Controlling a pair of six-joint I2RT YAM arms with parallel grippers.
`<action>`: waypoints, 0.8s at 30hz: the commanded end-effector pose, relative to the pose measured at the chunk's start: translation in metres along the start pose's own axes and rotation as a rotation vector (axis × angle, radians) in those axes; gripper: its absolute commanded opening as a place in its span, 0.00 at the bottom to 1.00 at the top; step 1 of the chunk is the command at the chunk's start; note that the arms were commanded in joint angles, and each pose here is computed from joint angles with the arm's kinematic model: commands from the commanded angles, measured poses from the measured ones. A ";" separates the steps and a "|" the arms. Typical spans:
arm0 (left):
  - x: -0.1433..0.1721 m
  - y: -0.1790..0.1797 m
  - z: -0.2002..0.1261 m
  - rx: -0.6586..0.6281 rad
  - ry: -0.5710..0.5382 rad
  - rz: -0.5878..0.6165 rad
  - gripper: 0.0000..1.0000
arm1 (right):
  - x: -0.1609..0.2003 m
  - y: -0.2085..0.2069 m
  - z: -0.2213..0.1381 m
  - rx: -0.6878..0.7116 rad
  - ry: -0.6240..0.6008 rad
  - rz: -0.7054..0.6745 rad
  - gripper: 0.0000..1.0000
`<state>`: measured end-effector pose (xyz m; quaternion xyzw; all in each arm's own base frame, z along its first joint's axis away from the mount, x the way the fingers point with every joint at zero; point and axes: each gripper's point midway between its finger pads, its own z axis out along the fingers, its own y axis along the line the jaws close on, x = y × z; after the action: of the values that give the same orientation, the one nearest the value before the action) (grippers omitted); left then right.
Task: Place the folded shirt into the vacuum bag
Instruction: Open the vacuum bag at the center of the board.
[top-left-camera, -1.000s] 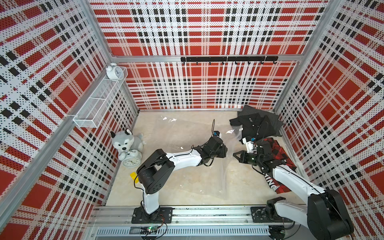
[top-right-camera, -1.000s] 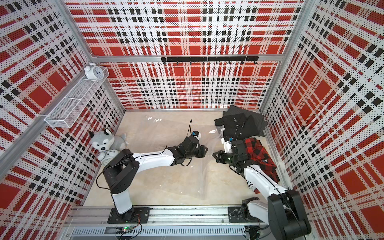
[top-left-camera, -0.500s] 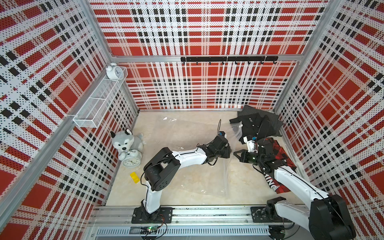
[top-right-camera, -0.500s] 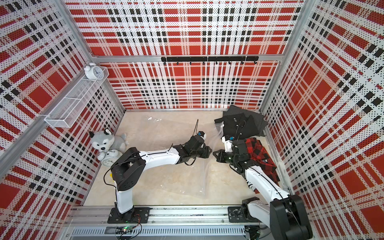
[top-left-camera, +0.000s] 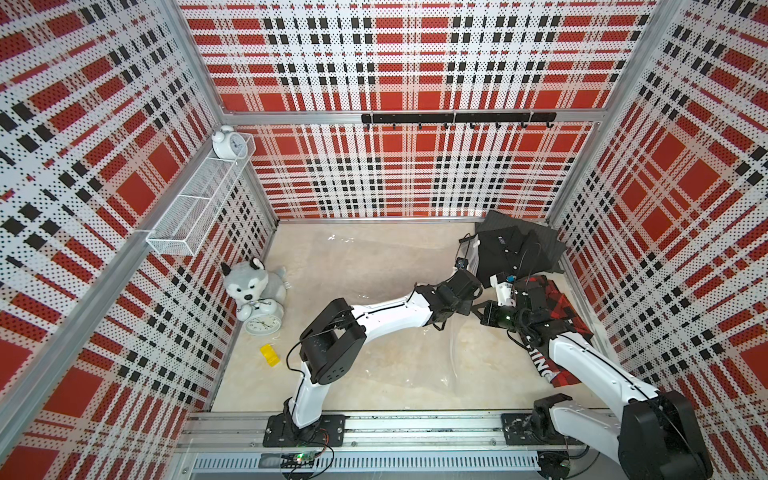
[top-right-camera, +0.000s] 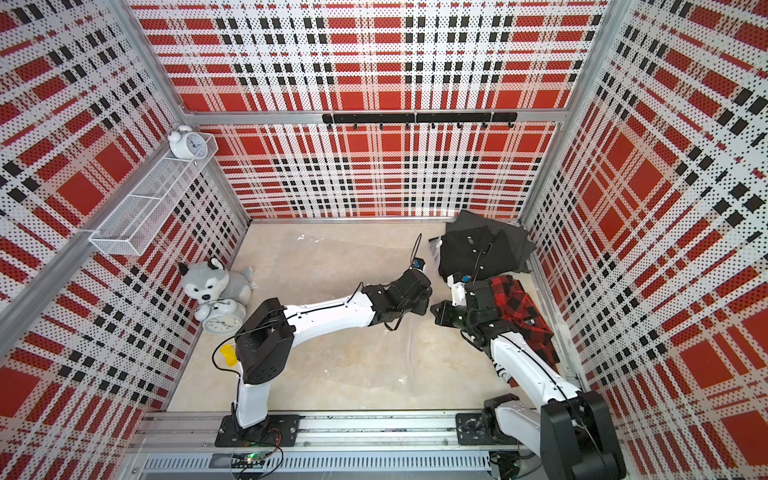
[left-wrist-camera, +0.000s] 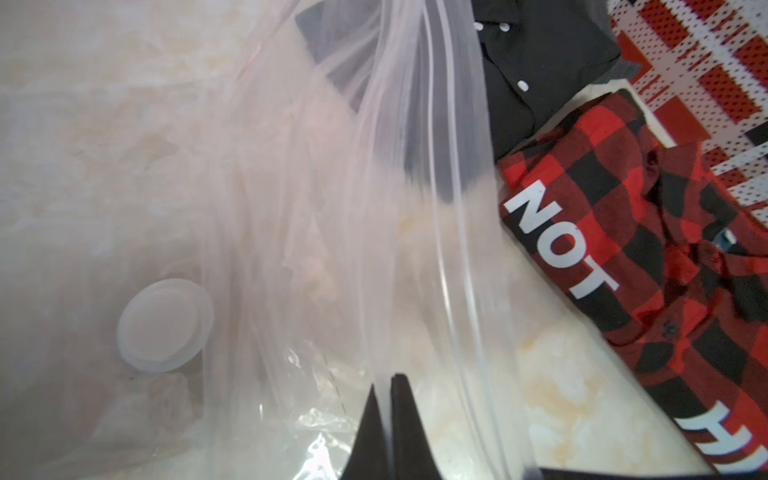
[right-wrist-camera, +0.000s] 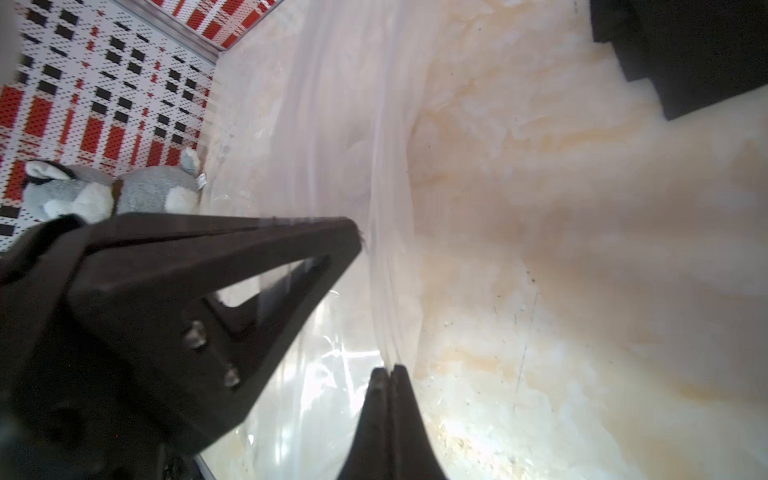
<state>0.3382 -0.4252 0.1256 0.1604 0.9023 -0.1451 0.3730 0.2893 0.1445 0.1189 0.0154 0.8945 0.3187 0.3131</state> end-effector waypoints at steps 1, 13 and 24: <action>-0.017 0.022 -0.016 -0.094 -0.034 0.020 0.00 | 0.001 -0.022 -0.004 0.140 0.006 -0.001 0.00; -0.059 0.062 -0.061 -0.081 -0.072 -0.018 0.00 | 0.005 -0.058 -0.011 0.307 0.000 0.026 0.00; -0.068 0.034 -0.061 -0.061 -0.054 0.049 0.00 | -0.025 0.007 -0.011 0.007 -0.050 -0.014 0.58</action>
<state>0.3600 -0.3755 0.2147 0.1504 0.8925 -0.1228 0.4071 0.2940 0.1232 0.1145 0.0436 0.9104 0.2660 0.3140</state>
